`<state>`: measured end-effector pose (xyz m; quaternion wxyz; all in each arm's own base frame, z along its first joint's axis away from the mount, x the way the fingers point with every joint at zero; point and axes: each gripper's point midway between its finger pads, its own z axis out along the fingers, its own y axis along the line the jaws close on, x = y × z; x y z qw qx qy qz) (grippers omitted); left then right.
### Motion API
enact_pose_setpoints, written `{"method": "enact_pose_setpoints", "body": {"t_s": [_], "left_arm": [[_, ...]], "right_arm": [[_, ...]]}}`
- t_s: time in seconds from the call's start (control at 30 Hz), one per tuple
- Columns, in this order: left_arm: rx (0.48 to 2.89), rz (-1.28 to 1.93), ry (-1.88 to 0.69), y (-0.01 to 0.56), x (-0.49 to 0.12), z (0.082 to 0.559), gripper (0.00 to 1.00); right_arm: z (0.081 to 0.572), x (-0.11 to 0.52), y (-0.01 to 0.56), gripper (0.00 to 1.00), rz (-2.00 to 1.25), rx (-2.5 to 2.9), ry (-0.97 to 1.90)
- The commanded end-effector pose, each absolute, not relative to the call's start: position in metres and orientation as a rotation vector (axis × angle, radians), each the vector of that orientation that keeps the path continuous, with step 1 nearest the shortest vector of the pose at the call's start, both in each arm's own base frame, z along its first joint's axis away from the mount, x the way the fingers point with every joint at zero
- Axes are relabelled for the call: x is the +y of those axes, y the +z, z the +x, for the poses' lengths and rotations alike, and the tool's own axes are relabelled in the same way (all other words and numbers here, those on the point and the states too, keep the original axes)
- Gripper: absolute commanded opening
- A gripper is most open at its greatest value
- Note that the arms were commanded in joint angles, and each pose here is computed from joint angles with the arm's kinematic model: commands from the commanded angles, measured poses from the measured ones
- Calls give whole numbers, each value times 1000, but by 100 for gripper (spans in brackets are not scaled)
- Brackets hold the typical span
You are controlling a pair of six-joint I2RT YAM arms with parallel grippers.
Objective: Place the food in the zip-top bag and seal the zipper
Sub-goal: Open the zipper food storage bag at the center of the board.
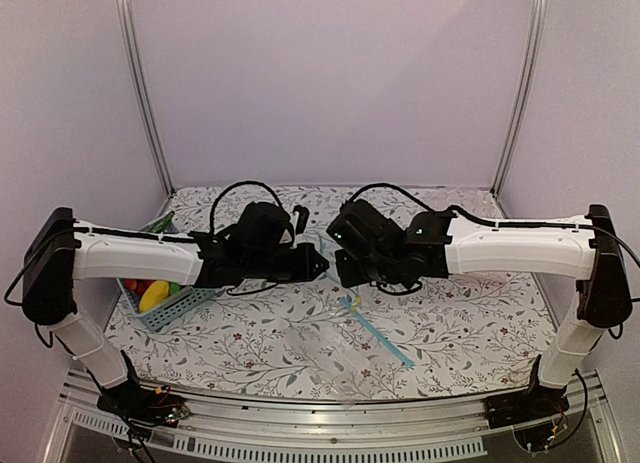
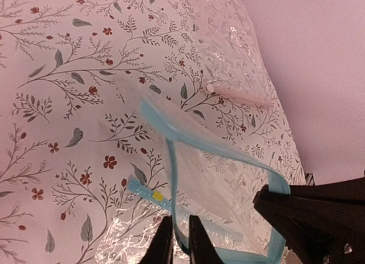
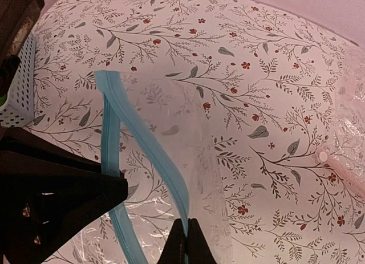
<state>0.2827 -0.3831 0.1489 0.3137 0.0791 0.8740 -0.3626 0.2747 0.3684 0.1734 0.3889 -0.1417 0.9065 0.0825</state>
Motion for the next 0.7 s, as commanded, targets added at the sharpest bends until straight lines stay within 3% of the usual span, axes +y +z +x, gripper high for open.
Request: {"method": "enact_pose_setpoints", "body": {"t_s": [0.0, 0.4, 0.67], "left_arm": [[2384, 219, -818, 118, -369, 278, 6], [2448, 248, -601, 90, -345, 281, 4], [2437, 254, -617, 90, -348, 282, 4]], "right_arm": [[280, 358, 177, 0, -310, 2299, 158], [280, 340, 181, 0, -278, 2293, 96], [276, 338, 178, 0, -245, 2309, 118]]}}
